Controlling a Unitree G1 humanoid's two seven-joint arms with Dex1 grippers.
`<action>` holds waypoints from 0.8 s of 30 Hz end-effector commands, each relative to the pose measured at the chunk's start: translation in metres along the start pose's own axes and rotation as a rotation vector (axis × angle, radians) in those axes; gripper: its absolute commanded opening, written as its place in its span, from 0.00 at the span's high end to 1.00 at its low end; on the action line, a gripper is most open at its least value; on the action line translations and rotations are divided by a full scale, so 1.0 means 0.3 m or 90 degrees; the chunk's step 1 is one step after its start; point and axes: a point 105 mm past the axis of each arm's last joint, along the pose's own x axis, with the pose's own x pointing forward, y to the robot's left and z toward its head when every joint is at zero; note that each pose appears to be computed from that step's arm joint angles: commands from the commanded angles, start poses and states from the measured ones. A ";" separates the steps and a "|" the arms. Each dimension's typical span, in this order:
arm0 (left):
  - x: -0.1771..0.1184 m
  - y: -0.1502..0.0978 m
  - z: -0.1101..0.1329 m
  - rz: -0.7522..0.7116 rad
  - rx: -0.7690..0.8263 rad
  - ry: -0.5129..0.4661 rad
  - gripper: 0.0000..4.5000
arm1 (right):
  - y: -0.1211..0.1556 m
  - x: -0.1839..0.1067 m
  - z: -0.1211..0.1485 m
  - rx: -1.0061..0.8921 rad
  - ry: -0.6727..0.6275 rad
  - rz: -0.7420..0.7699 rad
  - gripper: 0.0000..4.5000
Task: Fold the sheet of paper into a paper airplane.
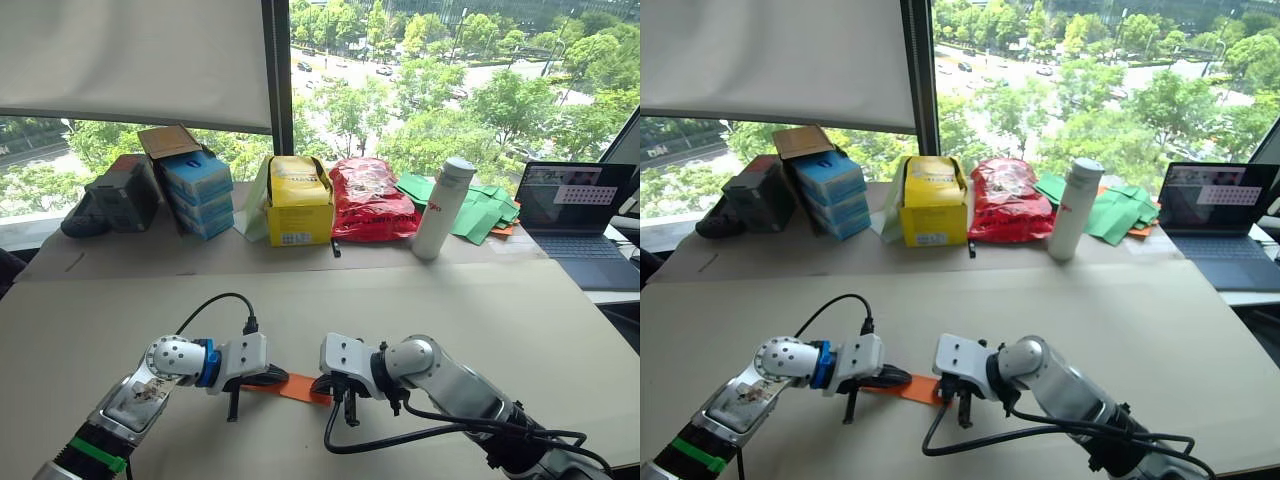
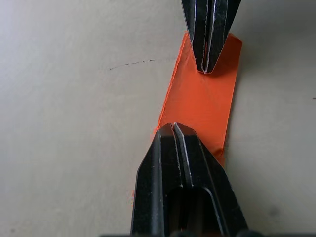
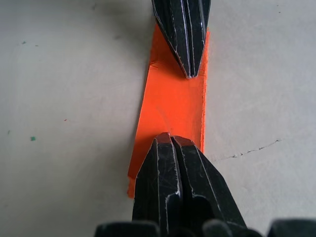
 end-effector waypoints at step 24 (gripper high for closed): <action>-0.114 0.053 -0.015 0.134 -0.124 -0.086 1.00 | -0.023 -0.037 0.037 0.018 -0.048 -0.030 0.99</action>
